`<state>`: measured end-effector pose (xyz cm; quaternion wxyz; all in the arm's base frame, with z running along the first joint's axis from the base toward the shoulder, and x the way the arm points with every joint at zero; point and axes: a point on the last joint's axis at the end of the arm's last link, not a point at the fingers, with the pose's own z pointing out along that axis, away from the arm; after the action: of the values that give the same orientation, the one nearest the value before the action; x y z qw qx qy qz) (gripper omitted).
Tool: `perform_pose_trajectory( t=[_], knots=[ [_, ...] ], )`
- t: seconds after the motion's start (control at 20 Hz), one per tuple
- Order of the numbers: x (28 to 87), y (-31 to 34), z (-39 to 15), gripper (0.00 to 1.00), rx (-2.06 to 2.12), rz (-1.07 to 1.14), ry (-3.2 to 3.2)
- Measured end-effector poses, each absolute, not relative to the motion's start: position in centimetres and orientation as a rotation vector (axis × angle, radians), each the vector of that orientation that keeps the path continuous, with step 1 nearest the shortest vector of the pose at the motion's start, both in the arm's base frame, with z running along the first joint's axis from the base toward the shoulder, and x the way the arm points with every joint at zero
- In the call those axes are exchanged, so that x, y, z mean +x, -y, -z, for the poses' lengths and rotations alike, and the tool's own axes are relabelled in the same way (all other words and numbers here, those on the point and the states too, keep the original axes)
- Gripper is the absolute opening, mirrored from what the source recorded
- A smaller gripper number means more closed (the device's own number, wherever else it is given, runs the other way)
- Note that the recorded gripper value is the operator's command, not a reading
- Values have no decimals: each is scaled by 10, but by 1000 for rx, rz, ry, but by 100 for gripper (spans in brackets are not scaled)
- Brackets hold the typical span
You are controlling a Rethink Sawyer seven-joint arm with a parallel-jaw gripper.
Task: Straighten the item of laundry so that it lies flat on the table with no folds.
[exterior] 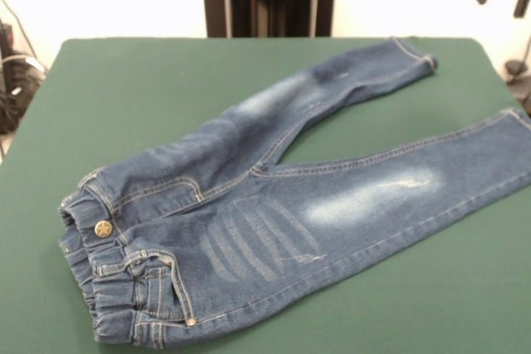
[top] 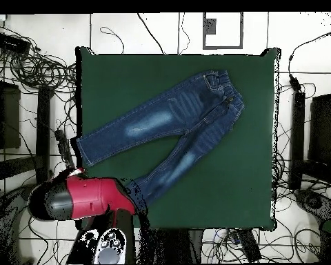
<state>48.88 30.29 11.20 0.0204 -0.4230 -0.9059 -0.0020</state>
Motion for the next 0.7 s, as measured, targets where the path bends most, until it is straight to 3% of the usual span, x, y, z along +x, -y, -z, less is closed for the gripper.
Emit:
perform_pose_trajectory(
  t=[0.7],
  knots=[
    [472,-277,-3,100,-1345,-25,2853]
  ],
)
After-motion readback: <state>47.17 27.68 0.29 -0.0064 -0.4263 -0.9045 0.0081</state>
